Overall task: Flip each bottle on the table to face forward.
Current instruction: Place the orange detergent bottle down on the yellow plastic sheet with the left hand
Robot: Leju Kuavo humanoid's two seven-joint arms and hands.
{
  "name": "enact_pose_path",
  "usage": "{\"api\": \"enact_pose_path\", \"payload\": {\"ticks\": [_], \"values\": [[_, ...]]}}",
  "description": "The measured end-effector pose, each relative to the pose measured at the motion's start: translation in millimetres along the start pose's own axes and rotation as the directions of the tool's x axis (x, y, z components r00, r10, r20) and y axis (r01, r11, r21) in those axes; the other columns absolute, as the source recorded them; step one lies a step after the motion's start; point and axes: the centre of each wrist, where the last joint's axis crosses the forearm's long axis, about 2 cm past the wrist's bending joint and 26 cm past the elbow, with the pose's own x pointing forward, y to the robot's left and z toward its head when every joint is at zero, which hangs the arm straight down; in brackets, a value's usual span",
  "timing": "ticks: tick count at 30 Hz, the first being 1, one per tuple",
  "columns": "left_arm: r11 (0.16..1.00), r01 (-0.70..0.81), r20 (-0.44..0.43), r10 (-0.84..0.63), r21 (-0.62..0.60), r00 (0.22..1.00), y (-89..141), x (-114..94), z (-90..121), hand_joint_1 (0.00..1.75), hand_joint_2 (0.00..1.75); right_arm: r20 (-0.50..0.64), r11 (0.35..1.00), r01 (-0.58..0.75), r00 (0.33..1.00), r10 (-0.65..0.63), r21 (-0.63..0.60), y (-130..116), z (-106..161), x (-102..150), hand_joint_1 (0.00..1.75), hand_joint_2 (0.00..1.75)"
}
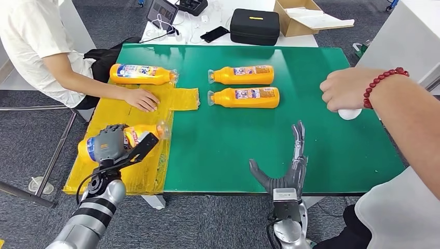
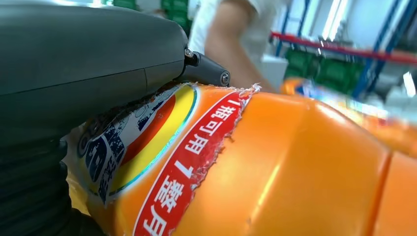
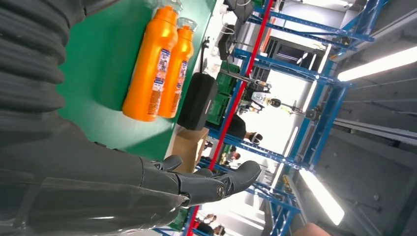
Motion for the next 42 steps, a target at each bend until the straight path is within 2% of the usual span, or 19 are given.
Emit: {"api": "enact_pose_path", "payload": {"ticks": [2,4,8,9,11,13,18,24,37,41,42], "values": [[0.999,0.006,-0.004,-0.006,-0.053,1.0,-4.0,-0.8,-1.1,1.75,1.75,-0.005,1.0,0.001,1.0,-0.001,-0.001,-0.2,0.6,-0.8,0.0,1.75],[0.996,0.005,-0.008,-0.006,-0.093,1.0,-6.9,-1.0,-2.3,1.63,1.75,-0.01,1.0,0.001,1.0,-0.001,0.0,-0.5,1.2,-1.6,0.0,1.75],[0.986,0.001,-0.008,-0.002,-0.164,1.0,-9.0,-0.7,-6.6,1.0,1.75,-0.02,1.0,0.003,1.0,-0.003,0.0,-0.9,2.5,-3.4,0.0,1.75],[0.981,0.0,-0.004,0.0,-0.192,1.0,-9.5,-0.7,-7.5,0.89,1.75,-0.023,1.0,0.005,1.0,-0.005,0.0,-0.8,2.8,-3.8,0.0,1.75],[0.968,0.0,0.006,0.001,-0.249,1.0,-10.0,-0.8,-9.6,0.73,1.75,-0.029,1.0,0.009,1.0,-0.009,0.001,-0.6,3.3,-4.4,0.0,1.75],[0.957,0.004,0.018,0.001,-0.29,1.0,-9.6,-0.7,-11.7,0.71,1.75,-0.032,1.0,0.013,0.999,-0.013,0.003,-0.2,3.1,-5.1,0.0,1.75],[0.931,-0.01,0.032,0.023,-0.365,0.999,-7.9,-0.8,-16.1,0.28,1.75,-0.041,1.0,0.024,0.999,-0.024,0.004,0.9,1.7,-7.3,0.0,1.75],[0.893,-0.04,0.037,0.064,-0.448,0.997,-6.4,-1.6,-19.3,0.09,1.75,-0.06,0.999,0.046,0.997,-0.046,0.003,1.4,2.1,-9.3,0.0,1.75],[0.876,-0.036,0.048,0.067,-0.48,0.997,-3.9,-1.7,-22.3,0.1,1.75,-0.063,0.998,0.057,0.996,-0.057,0.002,1.4,1.1,-9.7,0.0,1.75],[0.874,-0.039,0.046,0.07,-0.484,0.996,-3.8,-1.9,-22.5,0.12,1.75,-0.066,0.998,0.062,0.996,-0.062,0.002,1.5,1.0,-9.7,0.0,0.0],[0.872,-0.041,0.045,0.072,-0.487,0.996,-3.6,-2.0,-22.6,0.12,1.75,-0.067,0.998,0.065,0.996,-0.065,0.002,1.6,0.9,-9.7,0.0,0.0]]}}
